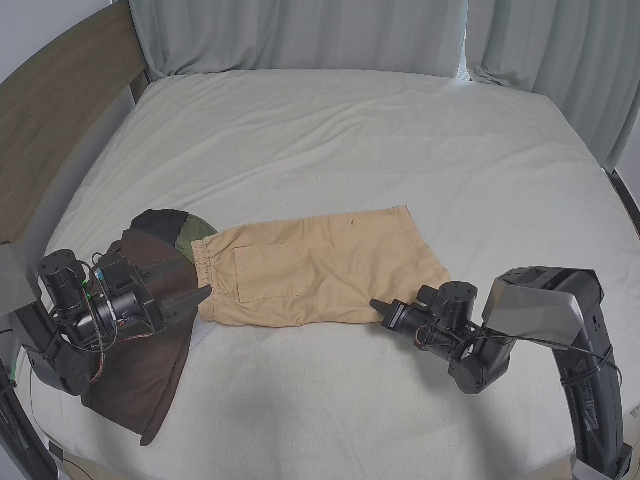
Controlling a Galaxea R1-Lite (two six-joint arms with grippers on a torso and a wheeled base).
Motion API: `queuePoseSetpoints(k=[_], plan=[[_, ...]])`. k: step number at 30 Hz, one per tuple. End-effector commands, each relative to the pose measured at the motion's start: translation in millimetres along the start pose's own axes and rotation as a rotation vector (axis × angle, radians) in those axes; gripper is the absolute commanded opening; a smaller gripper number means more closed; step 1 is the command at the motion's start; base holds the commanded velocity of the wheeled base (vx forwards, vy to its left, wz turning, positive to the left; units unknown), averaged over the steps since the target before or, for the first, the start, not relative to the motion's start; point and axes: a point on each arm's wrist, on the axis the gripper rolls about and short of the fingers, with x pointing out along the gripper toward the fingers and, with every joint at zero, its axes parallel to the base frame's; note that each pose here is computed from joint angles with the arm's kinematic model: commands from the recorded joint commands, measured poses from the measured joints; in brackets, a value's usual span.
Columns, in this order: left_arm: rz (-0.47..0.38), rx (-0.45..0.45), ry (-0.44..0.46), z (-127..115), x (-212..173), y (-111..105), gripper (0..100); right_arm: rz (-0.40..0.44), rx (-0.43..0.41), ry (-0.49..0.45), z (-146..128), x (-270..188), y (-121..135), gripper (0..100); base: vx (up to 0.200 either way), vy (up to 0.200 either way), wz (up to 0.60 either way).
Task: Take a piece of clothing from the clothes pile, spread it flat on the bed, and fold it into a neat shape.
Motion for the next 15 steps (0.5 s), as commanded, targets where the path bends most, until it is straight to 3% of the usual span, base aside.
queuePoseSetpoints(k=[1,15], plan=[[-0.003,-0.025,-0.007,2,1,-1,100,0.016,-0.010,-0.015,9,-19,14,0,0.000,0.000,0.00],[0.000,-0.033,-0.001,0,1,1,100,-0.058,-0.057,0.075,0,-65,20,0,0.000,0.000,0.00]])
